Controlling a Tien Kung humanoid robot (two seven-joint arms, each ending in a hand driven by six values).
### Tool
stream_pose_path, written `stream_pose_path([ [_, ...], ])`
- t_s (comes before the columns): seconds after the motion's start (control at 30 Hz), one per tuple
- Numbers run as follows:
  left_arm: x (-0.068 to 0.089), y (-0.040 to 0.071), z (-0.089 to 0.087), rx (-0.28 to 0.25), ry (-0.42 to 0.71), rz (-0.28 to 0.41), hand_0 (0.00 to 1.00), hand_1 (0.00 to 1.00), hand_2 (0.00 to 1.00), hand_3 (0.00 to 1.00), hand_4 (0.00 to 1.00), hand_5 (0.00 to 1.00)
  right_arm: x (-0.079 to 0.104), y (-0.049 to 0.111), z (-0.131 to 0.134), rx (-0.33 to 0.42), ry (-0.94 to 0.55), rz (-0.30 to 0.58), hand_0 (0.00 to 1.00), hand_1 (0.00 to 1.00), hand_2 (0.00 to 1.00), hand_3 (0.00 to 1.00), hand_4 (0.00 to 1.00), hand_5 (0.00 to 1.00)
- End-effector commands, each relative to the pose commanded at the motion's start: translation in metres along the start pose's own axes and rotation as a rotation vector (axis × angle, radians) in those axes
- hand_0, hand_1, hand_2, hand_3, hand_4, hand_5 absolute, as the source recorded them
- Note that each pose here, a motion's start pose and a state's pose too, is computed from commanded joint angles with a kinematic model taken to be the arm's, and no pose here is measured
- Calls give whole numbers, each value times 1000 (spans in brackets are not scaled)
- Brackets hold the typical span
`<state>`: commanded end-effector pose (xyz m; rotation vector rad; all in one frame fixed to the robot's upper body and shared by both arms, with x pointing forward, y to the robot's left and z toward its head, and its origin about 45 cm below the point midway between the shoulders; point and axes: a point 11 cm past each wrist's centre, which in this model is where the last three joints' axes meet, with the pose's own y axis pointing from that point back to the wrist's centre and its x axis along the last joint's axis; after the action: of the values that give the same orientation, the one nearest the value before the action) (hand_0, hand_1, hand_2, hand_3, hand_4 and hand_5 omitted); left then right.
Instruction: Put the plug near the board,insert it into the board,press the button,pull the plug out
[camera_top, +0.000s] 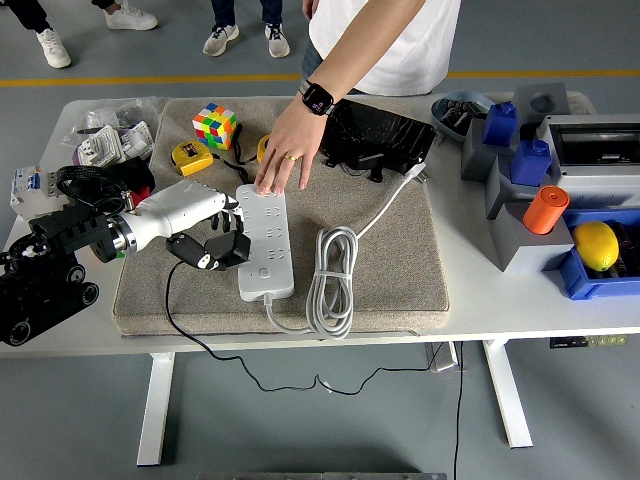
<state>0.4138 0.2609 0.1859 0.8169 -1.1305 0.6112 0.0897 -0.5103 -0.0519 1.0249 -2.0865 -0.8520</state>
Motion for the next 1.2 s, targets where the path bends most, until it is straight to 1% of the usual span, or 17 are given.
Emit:
stream_pose_path([
  [0.3,0,-2,3,-7,-5,5,423,422,436,532,890,57,-1,0,-1,2,-1,-1,710,713,713,603,998,612],
  [0.57,3,-4,-2,13,-13,13,420,418,436,532,889,59,0,0,-1,2,0,1,710,712,712,604,998,612],
  [0.63,2,-4,-3,19,-16,7,420,418,436,532,889,59,0,0,-1,3,0,-1,710,712,712,604,998,612],
  [0.83,-1,-3,-1,11,-9,-4,419,418,435,532,888,59,0,0,-1,4,0,0,709,712,712,603,998,611],
  [0.97,0,-3,-1,8,-9,-3,417,417,436,532,888,59,-1,0,-2,6,-1,0,709,712,711,603,998,611],
  [1.2,-2,-3,-2,14,-14,-11,416,418,435,532,888,58,-1,0,-3,9,-3,0,709,712,711,602,998,611],
])
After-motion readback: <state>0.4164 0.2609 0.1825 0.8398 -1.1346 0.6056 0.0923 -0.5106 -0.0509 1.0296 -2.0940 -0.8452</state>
